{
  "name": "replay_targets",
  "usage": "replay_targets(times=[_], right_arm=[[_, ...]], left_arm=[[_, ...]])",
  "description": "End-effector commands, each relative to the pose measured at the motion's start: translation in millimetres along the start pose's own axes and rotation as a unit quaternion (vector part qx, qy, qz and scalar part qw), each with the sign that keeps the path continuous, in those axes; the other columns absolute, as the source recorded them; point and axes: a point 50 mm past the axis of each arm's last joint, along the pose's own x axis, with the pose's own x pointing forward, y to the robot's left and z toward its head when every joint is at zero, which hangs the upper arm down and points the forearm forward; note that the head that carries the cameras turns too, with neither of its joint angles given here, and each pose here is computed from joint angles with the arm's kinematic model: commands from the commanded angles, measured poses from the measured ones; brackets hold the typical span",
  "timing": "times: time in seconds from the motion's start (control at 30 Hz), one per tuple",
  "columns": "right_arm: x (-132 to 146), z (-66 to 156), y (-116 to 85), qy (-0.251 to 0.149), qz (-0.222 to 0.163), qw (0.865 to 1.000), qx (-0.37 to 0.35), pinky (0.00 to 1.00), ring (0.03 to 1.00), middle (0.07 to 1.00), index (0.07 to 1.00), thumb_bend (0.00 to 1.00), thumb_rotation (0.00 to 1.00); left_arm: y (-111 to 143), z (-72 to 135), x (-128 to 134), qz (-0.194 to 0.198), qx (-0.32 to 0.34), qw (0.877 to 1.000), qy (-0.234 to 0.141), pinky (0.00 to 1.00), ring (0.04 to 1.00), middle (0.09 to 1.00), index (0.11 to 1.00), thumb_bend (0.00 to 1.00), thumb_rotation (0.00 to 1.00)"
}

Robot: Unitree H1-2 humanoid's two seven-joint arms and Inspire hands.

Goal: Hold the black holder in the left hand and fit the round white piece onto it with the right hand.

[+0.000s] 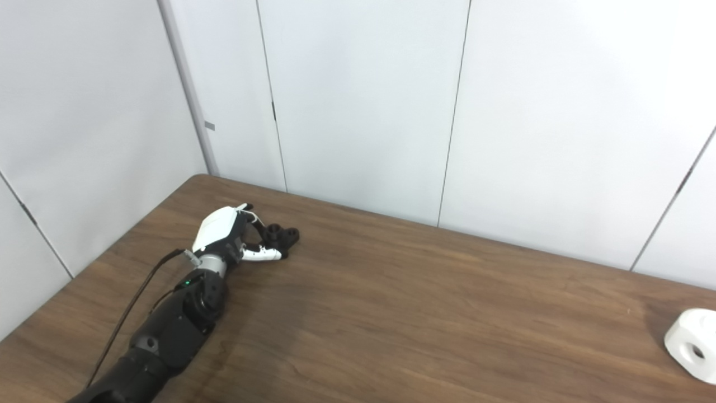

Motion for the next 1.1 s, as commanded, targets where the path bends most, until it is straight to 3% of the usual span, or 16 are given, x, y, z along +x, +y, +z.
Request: replay_targets(times=[0.0,0.2,0.53,0.93,1.07], right_arm=[[-17,-14,18,0.036,-0.005,0.999,0.028,0.81,0.907,0.934,0.915,0.89,0.72],[-14,-13,18,0.028,-0.006,0.999,0.027,0.82,0.909,0.939,0.923,0.86,0.7],[-2,-7,20,0.01,-0.01,1.0,-0.007,0.84,0.929,0.965,0.95,0.83,0.75],[6,7,14,0.0,-0.016,0.996,-0.083,0.84,0.96,1.0,0.97,0.87,0.81],[10,15,10,0.008,-0.014,0.992,-0.125,0.98,0.998,1.0,0.997,0.85,0.81]], left_arm=[[-9,-2,-1,-0.03,-0.004,1.0,0.004,0.8,0.949,0.922,0.477,0.52,0.03],[-9,-1,-4,-0.03,-0.014,0.999,-0.002,0.82,0.951,0.921,0.478,0.52,0.04],[-14,3,-17,-0.024,-0.024,0.999,-0.039,0.97,0.995,0.932,0.48,0.52,0.04],[-15,15,-42,-0.014,-0.04,0.994,-0.098,0.98,0.995,0.938,0.481,0.52,0.04],[-16,19,-46,-0.015,-0.044,0.993,-0.108,0.97,0.997,0.944,0.481,0.52,0.04]])
